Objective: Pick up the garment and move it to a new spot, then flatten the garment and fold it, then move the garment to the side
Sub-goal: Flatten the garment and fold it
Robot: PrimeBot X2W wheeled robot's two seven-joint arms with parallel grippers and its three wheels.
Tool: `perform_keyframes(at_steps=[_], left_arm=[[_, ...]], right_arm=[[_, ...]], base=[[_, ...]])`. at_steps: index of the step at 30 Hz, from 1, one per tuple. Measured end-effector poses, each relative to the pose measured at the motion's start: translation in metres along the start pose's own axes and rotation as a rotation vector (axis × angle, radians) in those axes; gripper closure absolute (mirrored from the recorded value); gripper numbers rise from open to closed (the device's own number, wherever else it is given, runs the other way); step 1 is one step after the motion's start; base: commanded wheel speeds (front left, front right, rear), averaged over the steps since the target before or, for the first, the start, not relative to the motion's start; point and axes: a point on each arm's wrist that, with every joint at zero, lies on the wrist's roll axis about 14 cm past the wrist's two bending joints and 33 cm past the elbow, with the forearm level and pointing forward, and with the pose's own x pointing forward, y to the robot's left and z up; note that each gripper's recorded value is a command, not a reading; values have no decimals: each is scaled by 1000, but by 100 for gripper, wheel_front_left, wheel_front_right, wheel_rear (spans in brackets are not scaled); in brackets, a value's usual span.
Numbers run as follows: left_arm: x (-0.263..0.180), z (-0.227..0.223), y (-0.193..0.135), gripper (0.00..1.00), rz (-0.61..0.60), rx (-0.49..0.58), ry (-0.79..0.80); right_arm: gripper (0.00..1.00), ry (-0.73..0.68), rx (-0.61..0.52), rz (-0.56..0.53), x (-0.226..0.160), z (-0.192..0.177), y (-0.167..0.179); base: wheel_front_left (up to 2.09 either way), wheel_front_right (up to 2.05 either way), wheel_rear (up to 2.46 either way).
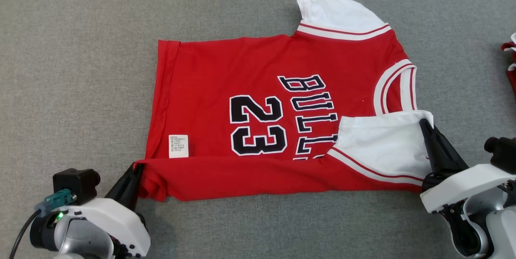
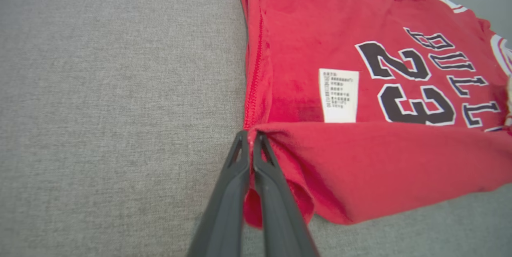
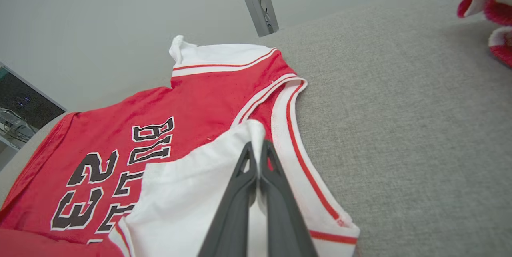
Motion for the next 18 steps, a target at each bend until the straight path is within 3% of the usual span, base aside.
perform_keyframes(at_steps=[7, 8, 9, 10, 11, 12, 18], left_arm=[[15, -3, -3, 100, -23, -3, -10], [15, -3, -3, 75, -23, -3, -10], [15, -2, -4, 15, -29, -1, -18], [15, -1, -4, 0, -29, -4, -31], [15, -1, -4, 0, -29, -5, -37], [14, 0, -4, 0, -31, -4, -48], [5, 22, -7, 0, -16, -16, -213]], right_arm=[[100, -24, -11, 5, 14, -7, -5], [100, -24, -11, 5, 14, -7, -5], [95, -27, -12, 10, 14, -7, -4], [64, -33, -13, 16, 15, -7, -3], [17, -42, -14, 22, 14, -6, -1], [0, -52, -16, 23, 13, -5, -1], [0, -167, -47, 26, 3, 18, 2]], base=[[0, 0, 0], [0, 0, 0], [0, 0, 0], [0, 0, 0], [0, 0, 0], [0, 0, 0], [0, 0, 0]])
